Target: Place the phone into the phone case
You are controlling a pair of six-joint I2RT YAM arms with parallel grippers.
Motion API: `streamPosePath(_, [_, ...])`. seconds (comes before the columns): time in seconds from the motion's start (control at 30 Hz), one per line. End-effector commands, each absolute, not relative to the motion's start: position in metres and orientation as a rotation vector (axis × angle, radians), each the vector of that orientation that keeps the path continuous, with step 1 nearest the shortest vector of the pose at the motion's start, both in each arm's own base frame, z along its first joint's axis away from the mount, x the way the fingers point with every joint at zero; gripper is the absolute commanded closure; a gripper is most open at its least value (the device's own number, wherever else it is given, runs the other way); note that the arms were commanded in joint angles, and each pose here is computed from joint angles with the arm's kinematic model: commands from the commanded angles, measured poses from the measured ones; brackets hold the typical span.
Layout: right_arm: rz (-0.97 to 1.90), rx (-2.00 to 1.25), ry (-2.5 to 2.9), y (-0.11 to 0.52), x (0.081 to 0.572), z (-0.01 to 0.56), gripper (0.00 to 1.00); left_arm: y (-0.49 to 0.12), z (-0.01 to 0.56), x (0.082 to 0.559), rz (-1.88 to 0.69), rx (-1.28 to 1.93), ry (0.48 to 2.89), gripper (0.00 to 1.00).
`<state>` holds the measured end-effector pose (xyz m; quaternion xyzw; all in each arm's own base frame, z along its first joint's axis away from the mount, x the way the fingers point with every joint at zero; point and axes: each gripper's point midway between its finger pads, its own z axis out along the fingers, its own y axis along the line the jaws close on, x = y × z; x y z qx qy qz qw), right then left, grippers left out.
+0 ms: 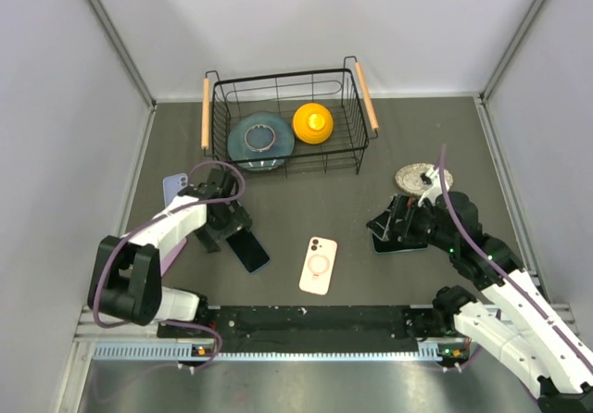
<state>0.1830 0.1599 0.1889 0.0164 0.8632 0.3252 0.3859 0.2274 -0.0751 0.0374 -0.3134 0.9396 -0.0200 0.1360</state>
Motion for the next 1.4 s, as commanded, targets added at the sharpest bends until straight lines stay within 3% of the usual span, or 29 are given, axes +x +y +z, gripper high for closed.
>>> streamPosePath(0.0, [0.861, 0.047, 2.13, 0.162, 0.189, 0.202, 0.01, -0.083, 0.042, 0.24, -0.059, -0.881, 2.701, 0.01])
streamPosePath(0.33, [0.88, 0.009, 2.119, 0.164, 0.184, 0.201, 0.01, -0.081, 0.042, 0.231, 0.098, -0.923, 2.711, 0.01])
streamPosePath(1.07, [0.971, -0.049, 2.174, 0.177, 0.172, 0.184, 0.01, -0.084, 0.02, 0.23, 0.185, -0.884, 2.773, 0.04])
streamPosePath(1.23, [1.026, -0.058, 2.2, 0.186, 0.17, 0.176, 0.01, -0.083, 0.022, 0.225, 0.169, -0.864, 2.78, 0.18])
streamPosePath(1.37, [1.121, -0.02, 2.213, 0.203, 0.169, 0.169, 0.03, -0.093, 0.028, 0.221, 0.038, -0.828, 2.79, 0.23])
